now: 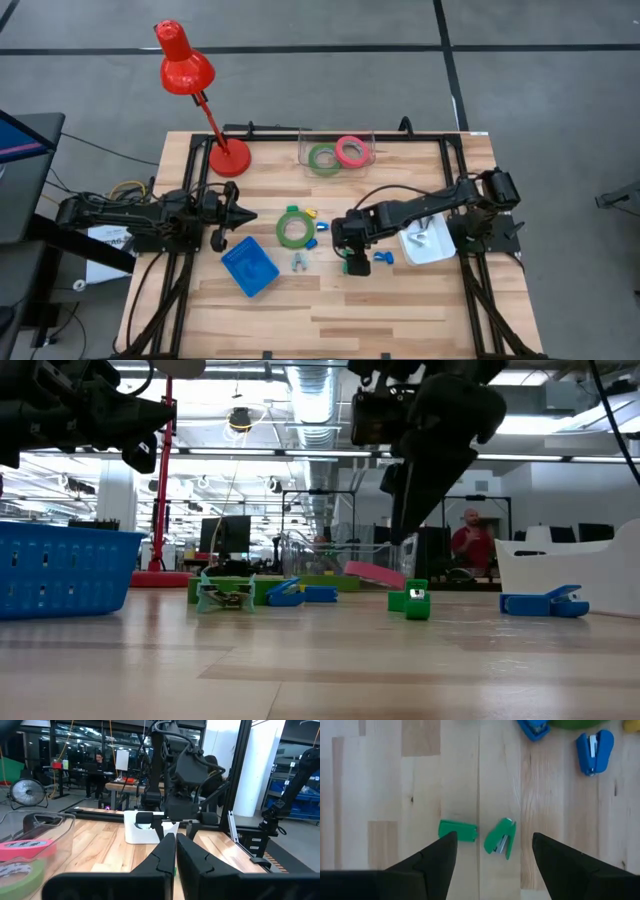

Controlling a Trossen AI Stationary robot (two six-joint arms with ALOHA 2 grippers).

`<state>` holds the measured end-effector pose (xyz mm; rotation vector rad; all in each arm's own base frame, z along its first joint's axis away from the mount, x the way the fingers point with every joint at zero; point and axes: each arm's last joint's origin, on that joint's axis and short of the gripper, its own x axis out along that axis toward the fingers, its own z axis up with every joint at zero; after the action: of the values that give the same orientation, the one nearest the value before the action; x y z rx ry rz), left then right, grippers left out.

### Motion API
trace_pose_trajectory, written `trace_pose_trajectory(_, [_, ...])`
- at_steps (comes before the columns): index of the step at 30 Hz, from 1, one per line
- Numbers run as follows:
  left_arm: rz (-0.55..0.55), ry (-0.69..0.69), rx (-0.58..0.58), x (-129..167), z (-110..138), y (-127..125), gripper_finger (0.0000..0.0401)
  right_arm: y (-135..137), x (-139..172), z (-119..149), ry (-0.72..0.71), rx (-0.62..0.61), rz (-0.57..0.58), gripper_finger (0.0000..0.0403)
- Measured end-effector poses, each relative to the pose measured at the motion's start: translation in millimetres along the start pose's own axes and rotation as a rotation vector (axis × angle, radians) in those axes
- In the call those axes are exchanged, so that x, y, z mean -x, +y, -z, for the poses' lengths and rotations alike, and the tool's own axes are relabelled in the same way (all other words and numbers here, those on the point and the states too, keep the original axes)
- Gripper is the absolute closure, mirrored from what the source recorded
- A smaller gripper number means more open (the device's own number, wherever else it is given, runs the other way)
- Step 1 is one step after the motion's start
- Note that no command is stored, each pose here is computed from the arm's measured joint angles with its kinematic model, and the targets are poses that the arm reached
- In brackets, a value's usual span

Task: Pick and place Stapler, Stapler remover, tape
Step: Put the middle right green stapler into the blue bin

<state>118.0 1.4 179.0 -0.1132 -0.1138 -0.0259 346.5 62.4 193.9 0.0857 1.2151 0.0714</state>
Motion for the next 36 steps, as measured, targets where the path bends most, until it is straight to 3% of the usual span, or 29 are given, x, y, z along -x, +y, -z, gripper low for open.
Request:
trace_pose_trajectory(18, [0.001,-0.009,0.0,0.0,-0.8,-0.1,0.0393,-1.2,-6.6,7.7,0.027,-0.021,-0.004,0.0152])
trace_pose_trajectory(27, [0.001,-0.013,0.0,-0.3,-1.2,-0.1,0.0393,-1.0,-40.0,12.5,0.125,-0.063,0.014,0.0152])
trace_pose_trajectory(36, [0.0,0.002,0.0,-2.1,0.7,0.2,0.0393,5.0,-41.6,9.1,0.075,-0.047,0.066,0.0152])
